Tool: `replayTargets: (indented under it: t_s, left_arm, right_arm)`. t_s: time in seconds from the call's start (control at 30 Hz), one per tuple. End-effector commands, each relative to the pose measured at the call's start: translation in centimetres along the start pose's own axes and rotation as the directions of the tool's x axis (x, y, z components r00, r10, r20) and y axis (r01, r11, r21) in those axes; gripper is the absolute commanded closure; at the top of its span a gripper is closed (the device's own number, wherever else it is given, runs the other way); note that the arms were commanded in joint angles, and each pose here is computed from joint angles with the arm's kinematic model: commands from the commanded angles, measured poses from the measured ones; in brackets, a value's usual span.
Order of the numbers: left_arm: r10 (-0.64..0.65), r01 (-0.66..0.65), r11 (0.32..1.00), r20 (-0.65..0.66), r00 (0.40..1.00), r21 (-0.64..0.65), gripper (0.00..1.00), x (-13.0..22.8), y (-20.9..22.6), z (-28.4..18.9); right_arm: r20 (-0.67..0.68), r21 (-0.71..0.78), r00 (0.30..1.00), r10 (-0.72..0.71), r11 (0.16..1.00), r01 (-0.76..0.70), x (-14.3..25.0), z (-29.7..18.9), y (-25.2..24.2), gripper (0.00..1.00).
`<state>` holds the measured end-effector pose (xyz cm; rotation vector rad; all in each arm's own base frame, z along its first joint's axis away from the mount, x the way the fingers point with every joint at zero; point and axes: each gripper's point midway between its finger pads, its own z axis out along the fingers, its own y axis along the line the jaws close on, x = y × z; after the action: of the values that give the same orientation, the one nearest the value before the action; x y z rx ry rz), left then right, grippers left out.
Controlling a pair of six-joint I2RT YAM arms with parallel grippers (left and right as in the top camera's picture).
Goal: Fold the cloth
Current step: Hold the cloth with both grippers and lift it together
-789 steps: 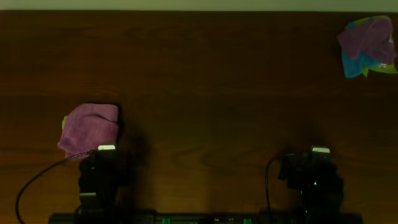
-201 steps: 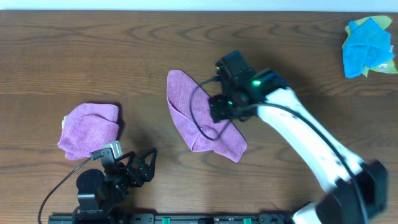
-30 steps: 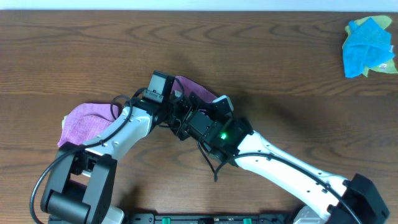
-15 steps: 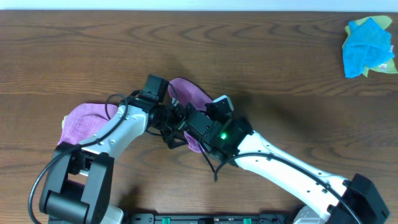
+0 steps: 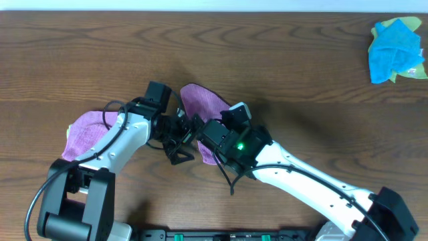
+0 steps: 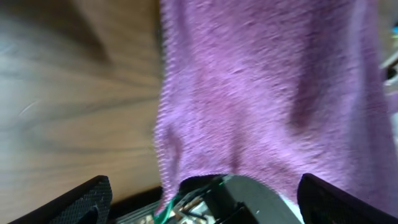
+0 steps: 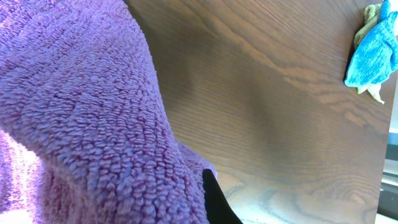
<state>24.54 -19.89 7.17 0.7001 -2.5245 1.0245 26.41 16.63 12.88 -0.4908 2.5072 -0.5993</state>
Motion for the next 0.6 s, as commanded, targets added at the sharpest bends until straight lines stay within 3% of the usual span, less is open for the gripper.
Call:
replayTargets:
  t_s: [0.0,0.57]
  left_arm:
    - [0.063,-0.062,0.998,0.017,0.998,-0.029,0.03,0.1,0.1,-0.5]
    - [0.024,-0.014,0.995,0.097,0.995,-0.099,0.03,0.2,-0.4,1.6]
  right_arm:
    - [0.047,0.003,0.997,0.062,0.998,-0.062,-1.5,-1.0,-0.9,0.99]
    - [0.074,-0.015,0.993,0.090,0.996,-0.089,-2.7,-1.8,-1.0,0.99]
